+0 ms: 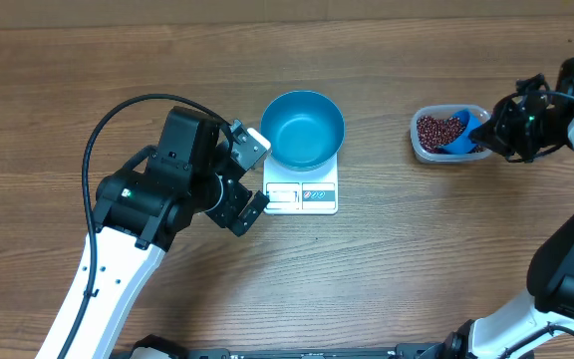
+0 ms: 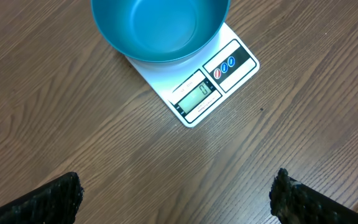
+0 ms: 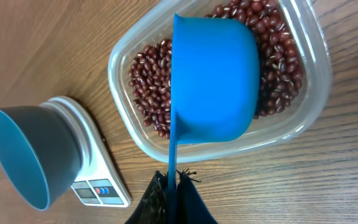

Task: Scoop item into bowl and weigh 150g on scale
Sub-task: 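Drag the scoop through the beans with the right gripper, then lift the filled blue scoop and carry it over the teal bowl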

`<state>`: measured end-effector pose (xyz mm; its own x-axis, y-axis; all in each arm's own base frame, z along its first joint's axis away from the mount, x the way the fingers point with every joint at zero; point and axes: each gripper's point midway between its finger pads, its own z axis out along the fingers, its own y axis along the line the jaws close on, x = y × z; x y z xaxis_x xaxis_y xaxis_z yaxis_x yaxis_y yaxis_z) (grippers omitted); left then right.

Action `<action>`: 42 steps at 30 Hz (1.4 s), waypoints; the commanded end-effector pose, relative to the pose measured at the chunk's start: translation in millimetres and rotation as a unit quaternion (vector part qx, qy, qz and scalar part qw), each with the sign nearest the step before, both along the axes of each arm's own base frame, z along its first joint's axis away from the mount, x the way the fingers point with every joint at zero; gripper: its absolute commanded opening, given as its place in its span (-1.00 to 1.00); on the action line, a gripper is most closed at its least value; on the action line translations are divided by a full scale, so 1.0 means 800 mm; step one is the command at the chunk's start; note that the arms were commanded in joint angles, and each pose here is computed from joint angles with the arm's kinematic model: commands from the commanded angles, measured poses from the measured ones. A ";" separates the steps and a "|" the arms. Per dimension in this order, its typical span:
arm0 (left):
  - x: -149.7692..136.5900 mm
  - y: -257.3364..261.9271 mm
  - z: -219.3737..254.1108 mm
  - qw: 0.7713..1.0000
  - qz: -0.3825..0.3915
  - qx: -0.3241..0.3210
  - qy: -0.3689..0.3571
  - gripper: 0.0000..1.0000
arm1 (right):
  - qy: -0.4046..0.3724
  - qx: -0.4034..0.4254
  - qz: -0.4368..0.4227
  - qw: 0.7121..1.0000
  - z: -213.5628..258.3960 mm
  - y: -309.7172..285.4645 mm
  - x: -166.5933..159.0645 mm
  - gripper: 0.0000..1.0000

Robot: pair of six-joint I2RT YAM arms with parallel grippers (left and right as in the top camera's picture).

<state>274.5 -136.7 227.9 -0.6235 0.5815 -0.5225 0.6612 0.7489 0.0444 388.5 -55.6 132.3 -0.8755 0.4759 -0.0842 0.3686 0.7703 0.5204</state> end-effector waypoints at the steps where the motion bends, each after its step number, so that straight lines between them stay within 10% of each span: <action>1: 0.001 -0.003 0.013 1.000 0.003 -0.012 -0.010 0.99 | -0.028 0.051 -0.008 0.998 0.014 -0.003 0.004 -0.92; 42: 0.001 -0.003 0.013 1.000 0.003 -0.012 -0.010 0.99 | -0.134 0.252 0.018 0.958 0.089 0.005 -0.025 -0.92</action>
<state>274.6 -136.7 227.9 -0.6236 0.5811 -0.5229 0.6611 0.7490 0.0440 363.3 -61.5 187.9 -0.8650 0.5006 -0.0327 0.2371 0.4654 0.8527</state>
